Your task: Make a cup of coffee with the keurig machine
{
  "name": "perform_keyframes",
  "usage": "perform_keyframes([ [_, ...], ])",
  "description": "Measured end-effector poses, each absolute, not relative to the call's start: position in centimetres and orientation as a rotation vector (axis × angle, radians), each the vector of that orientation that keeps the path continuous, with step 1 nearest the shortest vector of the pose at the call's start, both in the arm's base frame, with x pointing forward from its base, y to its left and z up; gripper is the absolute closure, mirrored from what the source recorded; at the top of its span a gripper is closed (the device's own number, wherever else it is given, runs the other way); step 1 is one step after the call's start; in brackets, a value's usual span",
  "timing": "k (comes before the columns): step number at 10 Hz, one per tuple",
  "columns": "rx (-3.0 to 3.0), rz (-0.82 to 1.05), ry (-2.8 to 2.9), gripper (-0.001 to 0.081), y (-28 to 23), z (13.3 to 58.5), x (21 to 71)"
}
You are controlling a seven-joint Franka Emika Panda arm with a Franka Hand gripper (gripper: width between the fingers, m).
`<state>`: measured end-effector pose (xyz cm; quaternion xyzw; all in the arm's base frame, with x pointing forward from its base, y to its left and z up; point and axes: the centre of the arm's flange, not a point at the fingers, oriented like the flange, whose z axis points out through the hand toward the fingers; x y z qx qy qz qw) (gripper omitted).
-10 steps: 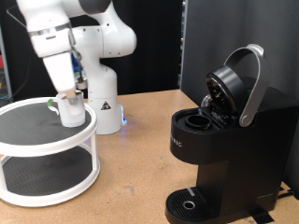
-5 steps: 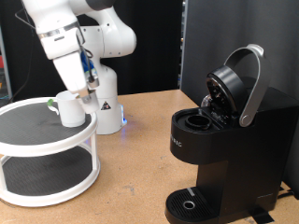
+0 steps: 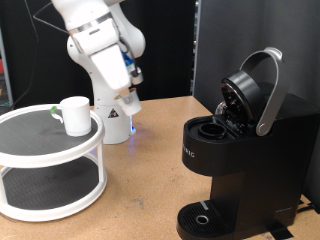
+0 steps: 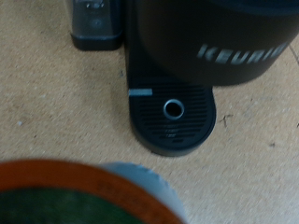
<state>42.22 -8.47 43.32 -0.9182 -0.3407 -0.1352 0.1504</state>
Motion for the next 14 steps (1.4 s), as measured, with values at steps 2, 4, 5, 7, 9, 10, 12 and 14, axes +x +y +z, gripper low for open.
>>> perform_keyframes([
  [2, -2.661, -0.366, -0.949, 0.0370, -7.0, 43.9, 43.8],
  [4, -2.652, -0.364, -0.969, 0.0370, -7.0, 43.6, 43.6],
  [5, -2.637, -0.374, -0.980, 0.0370, -6.7, 43.6, 43.7],
  [7, -2.591, -0.416, -0.964, 0.0370, -5.1, 44.2, 44.3],
  [9, -2.581, -0.434, -0.954, 0.0370, -2.9, 45.5, 45.5],
  [10, -2.584, -0.434, -0.958, 0.0370, -1.9, 46.0, 46.3],
  [12, -2.588, -0.427, -0.971, 0.0370, -0.2, 46.8, 47.8],
  [14, -2.586, -0.405, -0.984, 0.0370, 0.8, 47.1, 49.0],
])
